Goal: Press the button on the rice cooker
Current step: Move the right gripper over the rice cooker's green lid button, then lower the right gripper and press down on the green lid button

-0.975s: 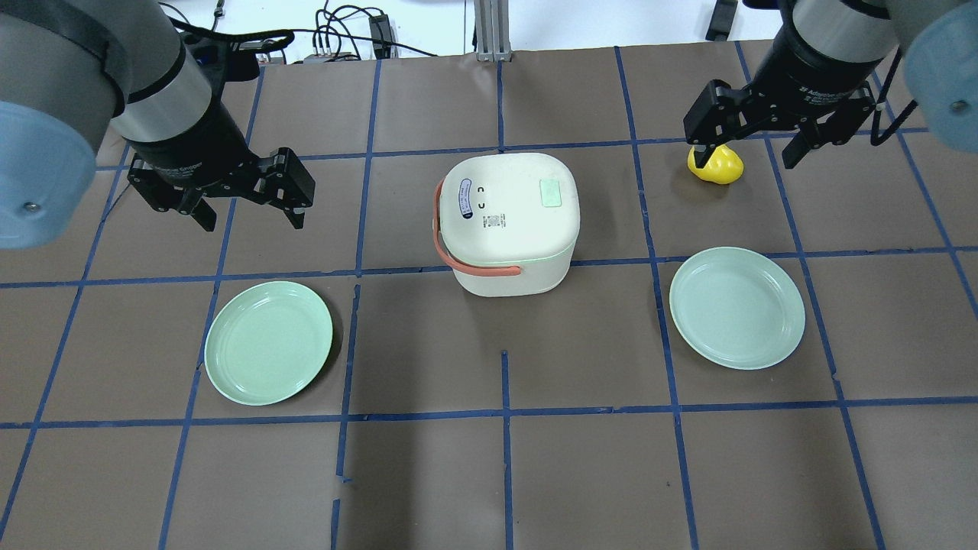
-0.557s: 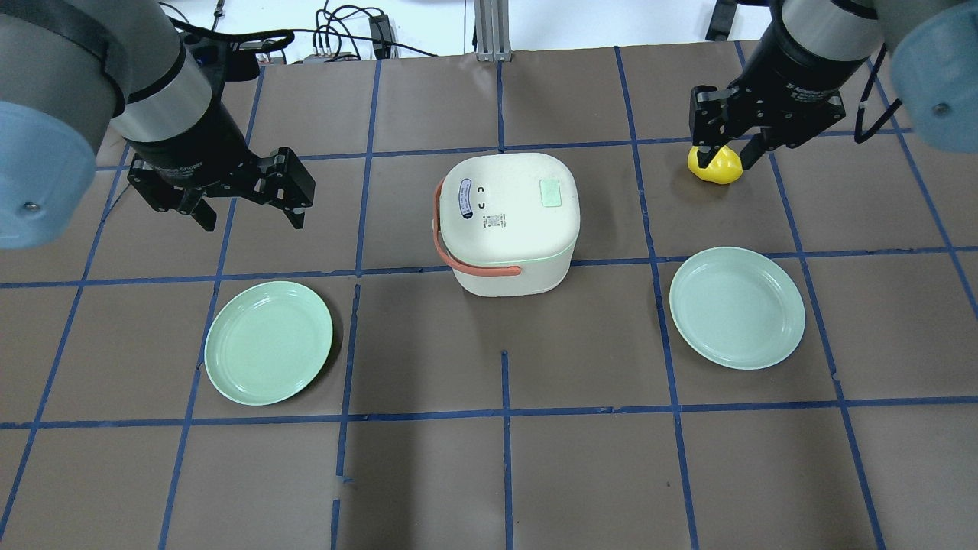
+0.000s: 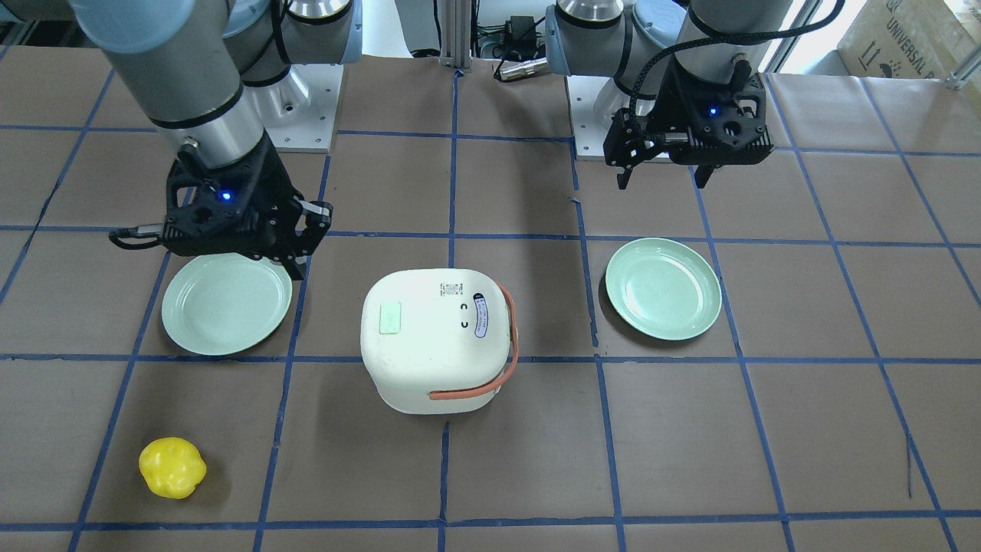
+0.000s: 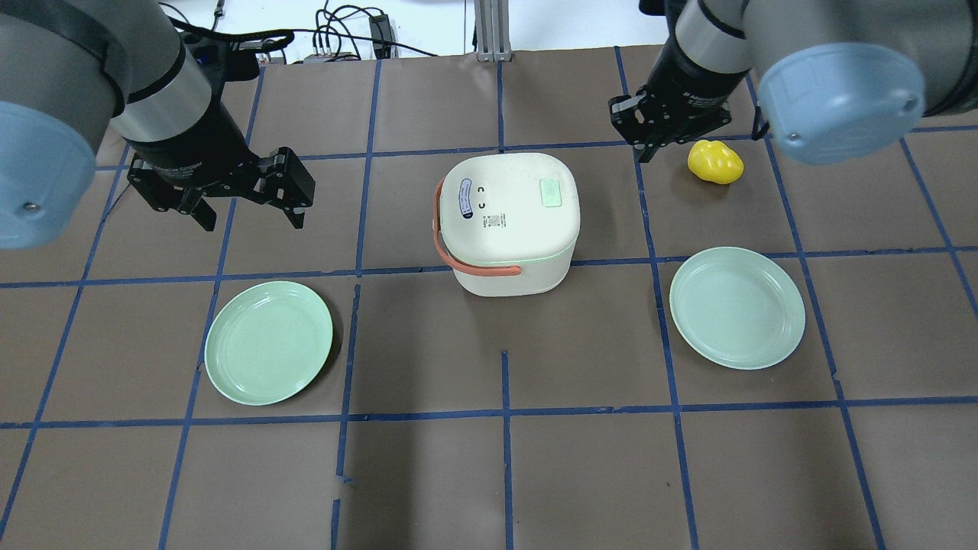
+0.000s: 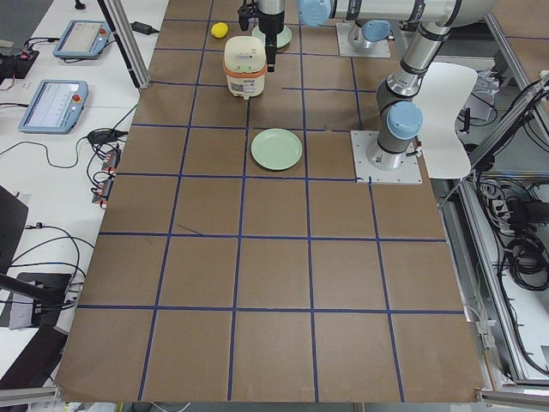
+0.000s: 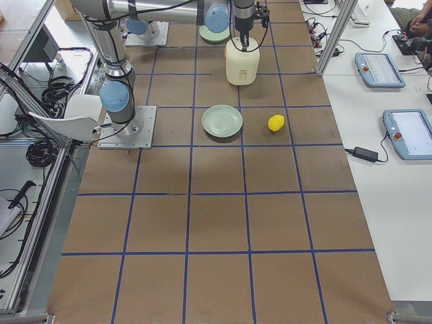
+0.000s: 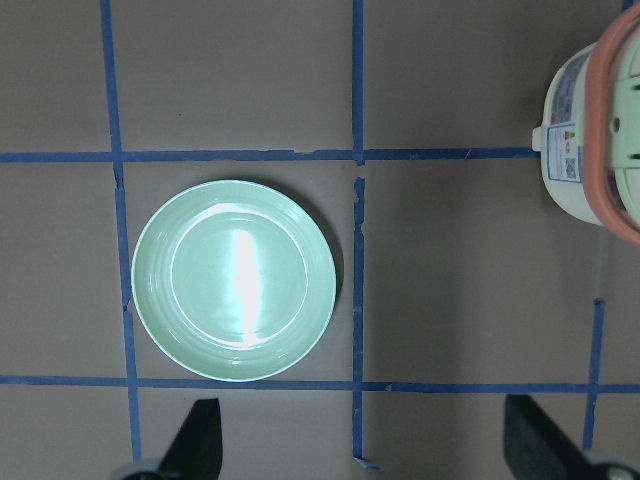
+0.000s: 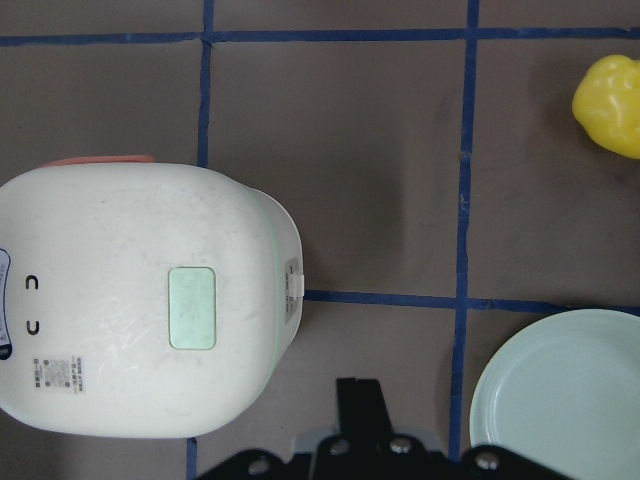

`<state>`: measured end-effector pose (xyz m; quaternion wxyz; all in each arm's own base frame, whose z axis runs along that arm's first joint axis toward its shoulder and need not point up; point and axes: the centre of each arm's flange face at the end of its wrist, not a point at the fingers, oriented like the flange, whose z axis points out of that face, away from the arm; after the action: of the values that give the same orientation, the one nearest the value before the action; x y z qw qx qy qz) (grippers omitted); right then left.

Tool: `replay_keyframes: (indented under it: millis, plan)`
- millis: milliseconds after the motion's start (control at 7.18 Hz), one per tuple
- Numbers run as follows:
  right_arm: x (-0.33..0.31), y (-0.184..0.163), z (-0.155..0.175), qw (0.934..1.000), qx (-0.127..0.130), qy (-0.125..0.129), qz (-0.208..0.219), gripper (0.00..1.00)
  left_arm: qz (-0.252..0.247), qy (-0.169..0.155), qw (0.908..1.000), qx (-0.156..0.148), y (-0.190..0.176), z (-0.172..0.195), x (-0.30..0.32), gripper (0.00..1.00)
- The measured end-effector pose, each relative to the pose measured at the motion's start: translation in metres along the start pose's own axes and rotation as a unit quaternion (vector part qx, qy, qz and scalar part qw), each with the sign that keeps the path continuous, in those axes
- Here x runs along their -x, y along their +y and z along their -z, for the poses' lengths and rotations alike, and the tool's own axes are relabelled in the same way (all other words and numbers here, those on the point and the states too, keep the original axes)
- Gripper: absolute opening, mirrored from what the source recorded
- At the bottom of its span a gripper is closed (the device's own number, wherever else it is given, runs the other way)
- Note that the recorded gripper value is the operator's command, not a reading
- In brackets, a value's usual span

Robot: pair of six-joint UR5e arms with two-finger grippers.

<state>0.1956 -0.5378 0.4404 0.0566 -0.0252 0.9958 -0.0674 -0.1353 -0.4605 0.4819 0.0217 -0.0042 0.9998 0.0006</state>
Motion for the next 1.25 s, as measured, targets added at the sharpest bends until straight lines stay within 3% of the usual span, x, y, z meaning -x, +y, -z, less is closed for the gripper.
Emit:
replay_keyframes:
  millis: [557, 1253]
  plan:
    - [0.043, -0.006, -0.043, 0.9997, 0.003, 0.005, 0.023, 0.05, 0.000, 0.000, 1.0000, 0.000, 0.000, 0.000, 0.000, 1.00]
    - [0.063, -0.005, -0.065, 0.9993, 0.006, 0.003, 0.037, 0.05, 0.000, 0.000, 1.0000, 0.000, 0.000, 0.000, 0.000, 1.00]
